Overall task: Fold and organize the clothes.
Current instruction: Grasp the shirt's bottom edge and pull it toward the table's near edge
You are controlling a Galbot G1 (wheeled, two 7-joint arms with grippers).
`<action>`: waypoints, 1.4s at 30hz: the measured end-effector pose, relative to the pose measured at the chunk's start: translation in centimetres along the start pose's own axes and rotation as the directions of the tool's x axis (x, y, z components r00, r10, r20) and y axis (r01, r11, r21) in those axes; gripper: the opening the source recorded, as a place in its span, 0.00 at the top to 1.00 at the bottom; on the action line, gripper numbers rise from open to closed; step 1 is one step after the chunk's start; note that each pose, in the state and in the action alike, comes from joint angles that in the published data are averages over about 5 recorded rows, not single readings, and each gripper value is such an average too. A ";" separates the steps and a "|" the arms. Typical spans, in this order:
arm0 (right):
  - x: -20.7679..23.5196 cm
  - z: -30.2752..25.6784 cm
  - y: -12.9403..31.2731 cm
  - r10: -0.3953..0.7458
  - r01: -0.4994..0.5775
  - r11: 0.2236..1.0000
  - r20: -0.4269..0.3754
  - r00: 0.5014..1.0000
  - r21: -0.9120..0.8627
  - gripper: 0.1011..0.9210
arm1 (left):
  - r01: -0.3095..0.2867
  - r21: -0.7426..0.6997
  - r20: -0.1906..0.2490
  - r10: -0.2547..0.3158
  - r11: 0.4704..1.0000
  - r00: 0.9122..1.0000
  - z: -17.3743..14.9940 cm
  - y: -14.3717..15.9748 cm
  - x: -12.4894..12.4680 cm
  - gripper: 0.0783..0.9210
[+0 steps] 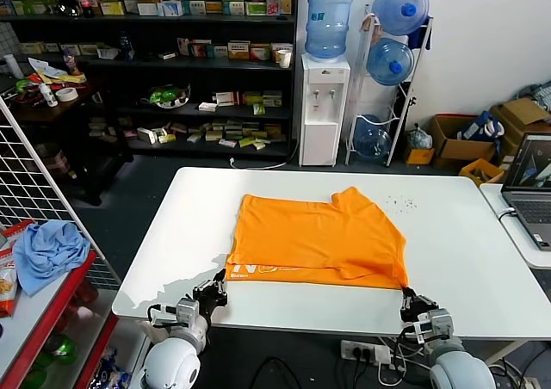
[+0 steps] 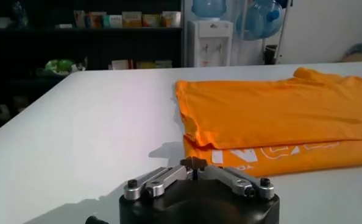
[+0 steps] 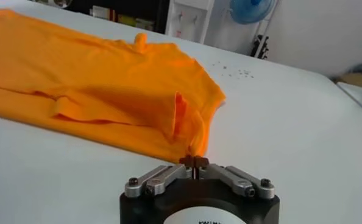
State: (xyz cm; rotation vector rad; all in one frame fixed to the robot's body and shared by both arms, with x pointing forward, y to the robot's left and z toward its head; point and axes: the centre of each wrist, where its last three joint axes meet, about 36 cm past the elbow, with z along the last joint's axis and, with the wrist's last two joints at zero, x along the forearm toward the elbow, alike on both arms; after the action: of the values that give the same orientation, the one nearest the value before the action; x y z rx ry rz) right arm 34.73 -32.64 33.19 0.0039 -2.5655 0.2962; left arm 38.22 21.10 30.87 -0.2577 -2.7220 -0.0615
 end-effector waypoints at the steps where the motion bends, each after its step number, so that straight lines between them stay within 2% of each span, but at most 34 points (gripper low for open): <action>1: 0.1 0.0 0.0 0.000 0.000 1.000 -0.001 1.000 0.001 0.97 | -0.001 0.001 -0.001 0.001 1.000 1.000 0.0 0.0 0.1 0.99; 6: 0.3 0.1 0.2 -0.001 0.001 1.000 -0.005 1.000 0.003 0.97 | -0.005 0.009 -0.001 0.005 1.000 1.000 0.0 -0.3 0.1 0.92; 16: 0.7 0.2 0.4 -0.004 0.004 1.000 -0.008 1.000 0.005 0.97 | 0.004 0.016 -0.003 -0.004 1.000 1.000 0.2 -0.4 -0.7 0.58; 20: 0.8 0.2 0.4 -0.006 0.006 1.000 -0.007 1.000 0.007 0.97 | 0.007 0.012 -0.013 -0.007 1.000 1.000 0.6 -0.3 -0.8 0.48; 23: 1.0 0.1 0.5 -0.008 0.008 1.000 -0.007 1.000 0.010 0.97 | 0.007 0.010 -0.016 -0.007 1.000 1.000 0.8 -0.2 -0.8 0.54; 35: 2.9 0.0 -0.1 -0.002 0.002 0.999 -0.012 1.000 0.033 0.97 | 0.013 -0.008 -0.017 -0.013 1.000 1.000 0.8 0.1 0.7 0.94; 38: 3.8 0.2 -0.3 0.001 0.000 0.999 -0.023 1.000 0.043 0.97 | 0.012 -0.016 -0.015 -0.012 1.000 1.000 0.6 0.0 1.6 0.97; 42: 5.2 0.5 -0.4 0.006 -0.003 0.998 -0.043 0.999 0.056 0.97 | 0.007 -0.027 -0.015 -0.007 1.000 1.000 0.4 -0.4 2.9 0.97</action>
State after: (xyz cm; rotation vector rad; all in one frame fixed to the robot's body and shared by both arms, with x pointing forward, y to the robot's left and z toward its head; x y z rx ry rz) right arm 30.11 -32.84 35.62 0.0123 -2.5145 0.3654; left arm 35.38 21.26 31.69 -0.2545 -2.7083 -0.1020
